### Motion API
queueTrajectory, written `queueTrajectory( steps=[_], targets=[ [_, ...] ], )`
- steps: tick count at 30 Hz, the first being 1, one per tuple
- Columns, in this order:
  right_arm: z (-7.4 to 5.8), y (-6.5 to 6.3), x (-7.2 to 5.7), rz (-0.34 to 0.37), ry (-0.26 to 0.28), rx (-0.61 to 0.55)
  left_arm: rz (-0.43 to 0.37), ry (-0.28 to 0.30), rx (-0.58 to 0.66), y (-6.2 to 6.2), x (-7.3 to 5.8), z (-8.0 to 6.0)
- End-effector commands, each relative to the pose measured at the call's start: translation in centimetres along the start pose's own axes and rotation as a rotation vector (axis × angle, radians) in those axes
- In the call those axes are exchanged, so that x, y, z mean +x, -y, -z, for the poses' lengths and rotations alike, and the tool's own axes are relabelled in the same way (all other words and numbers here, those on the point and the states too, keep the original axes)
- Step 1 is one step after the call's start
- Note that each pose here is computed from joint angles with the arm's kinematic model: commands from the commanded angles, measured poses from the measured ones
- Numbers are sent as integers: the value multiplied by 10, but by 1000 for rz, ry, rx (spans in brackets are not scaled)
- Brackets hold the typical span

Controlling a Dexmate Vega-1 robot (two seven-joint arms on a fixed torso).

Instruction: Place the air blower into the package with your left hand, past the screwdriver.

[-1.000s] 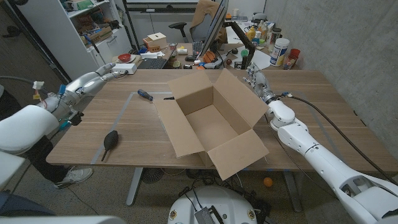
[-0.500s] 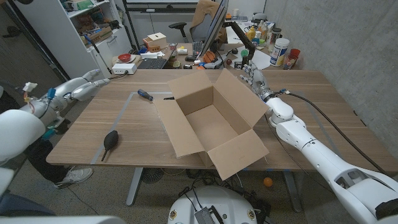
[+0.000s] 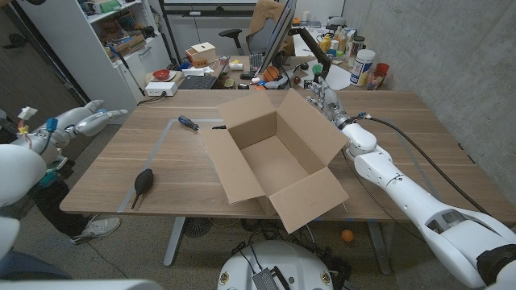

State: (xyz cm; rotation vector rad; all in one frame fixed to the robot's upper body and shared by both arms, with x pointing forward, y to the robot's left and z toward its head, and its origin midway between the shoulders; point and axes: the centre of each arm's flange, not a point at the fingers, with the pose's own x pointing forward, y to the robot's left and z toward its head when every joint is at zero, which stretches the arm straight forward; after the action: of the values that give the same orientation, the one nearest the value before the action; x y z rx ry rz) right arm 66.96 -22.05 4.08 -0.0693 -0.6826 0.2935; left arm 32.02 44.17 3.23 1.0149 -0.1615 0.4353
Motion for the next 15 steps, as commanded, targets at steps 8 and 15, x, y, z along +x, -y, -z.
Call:
queueTrajectory(
  steps=[8, 15],
  targets=[
    [4, 4, 9, -11, 6, -2, 87, -106, 177, -4, 22, -16],
    [6, 6, 10, -15, 11, 0, 114, -93, 252, 5, 29, -26]
  ],
)
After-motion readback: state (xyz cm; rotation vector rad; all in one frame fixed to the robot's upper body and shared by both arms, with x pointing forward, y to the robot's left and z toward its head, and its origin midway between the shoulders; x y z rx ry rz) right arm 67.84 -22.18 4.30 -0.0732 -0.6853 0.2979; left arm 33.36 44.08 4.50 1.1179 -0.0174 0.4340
